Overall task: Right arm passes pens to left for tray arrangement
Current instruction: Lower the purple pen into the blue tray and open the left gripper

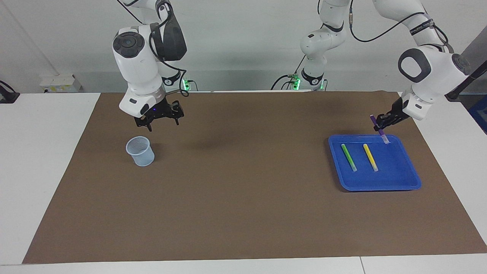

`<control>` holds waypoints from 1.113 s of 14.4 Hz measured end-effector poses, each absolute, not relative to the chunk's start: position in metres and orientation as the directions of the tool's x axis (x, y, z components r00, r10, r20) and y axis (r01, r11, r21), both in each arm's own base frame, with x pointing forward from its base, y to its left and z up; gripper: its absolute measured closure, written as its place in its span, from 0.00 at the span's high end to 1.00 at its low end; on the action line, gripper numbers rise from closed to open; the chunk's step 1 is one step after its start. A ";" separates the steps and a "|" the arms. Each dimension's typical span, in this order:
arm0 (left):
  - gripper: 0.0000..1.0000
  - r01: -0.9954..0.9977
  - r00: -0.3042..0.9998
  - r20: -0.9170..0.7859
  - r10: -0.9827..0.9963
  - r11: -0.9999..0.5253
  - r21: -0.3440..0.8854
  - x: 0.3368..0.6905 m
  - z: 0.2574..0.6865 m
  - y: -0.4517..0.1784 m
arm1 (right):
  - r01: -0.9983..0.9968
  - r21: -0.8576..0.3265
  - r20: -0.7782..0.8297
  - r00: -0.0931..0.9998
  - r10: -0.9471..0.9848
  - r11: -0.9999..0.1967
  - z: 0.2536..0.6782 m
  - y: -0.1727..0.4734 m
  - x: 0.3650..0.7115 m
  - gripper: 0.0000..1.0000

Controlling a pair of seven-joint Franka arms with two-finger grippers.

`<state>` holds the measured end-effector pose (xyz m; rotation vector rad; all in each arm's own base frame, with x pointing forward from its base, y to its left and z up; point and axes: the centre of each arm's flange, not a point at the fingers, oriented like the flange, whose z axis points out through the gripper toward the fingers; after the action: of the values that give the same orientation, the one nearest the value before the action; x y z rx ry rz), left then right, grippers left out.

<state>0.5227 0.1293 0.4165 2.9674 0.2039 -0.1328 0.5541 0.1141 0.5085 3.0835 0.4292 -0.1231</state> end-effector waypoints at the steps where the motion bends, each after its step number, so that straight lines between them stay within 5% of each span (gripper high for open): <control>1: 0.18 0.130 0.989 -0.095 0.117 -0.981 0.146 0.525 0.412 0.132 | 0.274 0.015 -0.080 0.959 0.272 -0.962 0.509 0.114 0.553 1.00; 16: 0.18 0.063 0.998 -0.028 0.061 -0.995 0.081 0.564 0.320 0.179 | 0.191 0.013 -0.045 0.981 0.191 -0.981 0.509 0.066 0.564 1.00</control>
<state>0.5641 0.1788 0.3202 3.0577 0.0947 -0.0383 0.5641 0.0662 0.5088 3.1094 0.2997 -0.0688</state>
